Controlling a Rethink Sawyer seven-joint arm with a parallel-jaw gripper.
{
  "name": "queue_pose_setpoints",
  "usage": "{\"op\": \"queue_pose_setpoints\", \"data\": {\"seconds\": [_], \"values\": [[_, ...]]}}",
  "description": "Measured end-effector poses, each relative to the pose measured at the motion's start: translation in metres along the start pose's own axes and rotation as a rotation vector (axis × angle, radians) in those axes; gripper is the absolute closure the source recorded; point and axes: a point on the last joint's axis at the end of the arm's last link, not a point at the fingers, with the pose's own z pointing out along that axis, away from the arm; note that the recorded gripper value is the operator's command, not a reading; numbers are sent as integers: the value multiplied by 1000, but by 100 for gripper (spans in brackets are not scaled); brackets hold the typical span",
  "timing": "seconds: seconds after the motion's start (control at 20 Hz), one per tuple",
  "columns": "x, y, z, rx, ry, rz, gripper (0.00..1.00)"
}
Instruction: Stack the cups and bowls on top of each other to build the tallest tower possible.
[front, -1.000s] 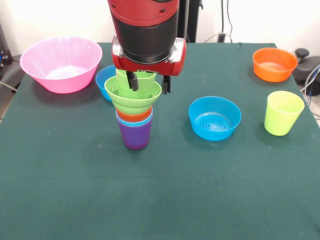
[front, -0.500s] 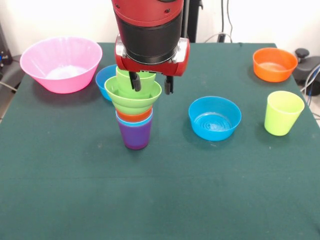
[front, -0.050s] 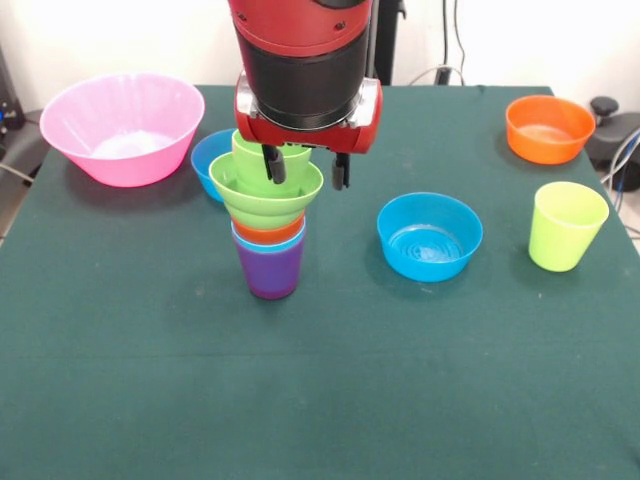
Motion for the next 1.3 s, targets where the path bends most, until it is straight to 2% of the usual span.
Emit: {"op": "queue_pose_setpoints", "data": {"seconds": [0.55, 0.9, 1.3], "values": [[0, 3, 15, -1, -35, -8, 0], [6, 4, 17, 1, -23, -12, 0], [22, 6, 15, 9, -16, -22, 0]]}}
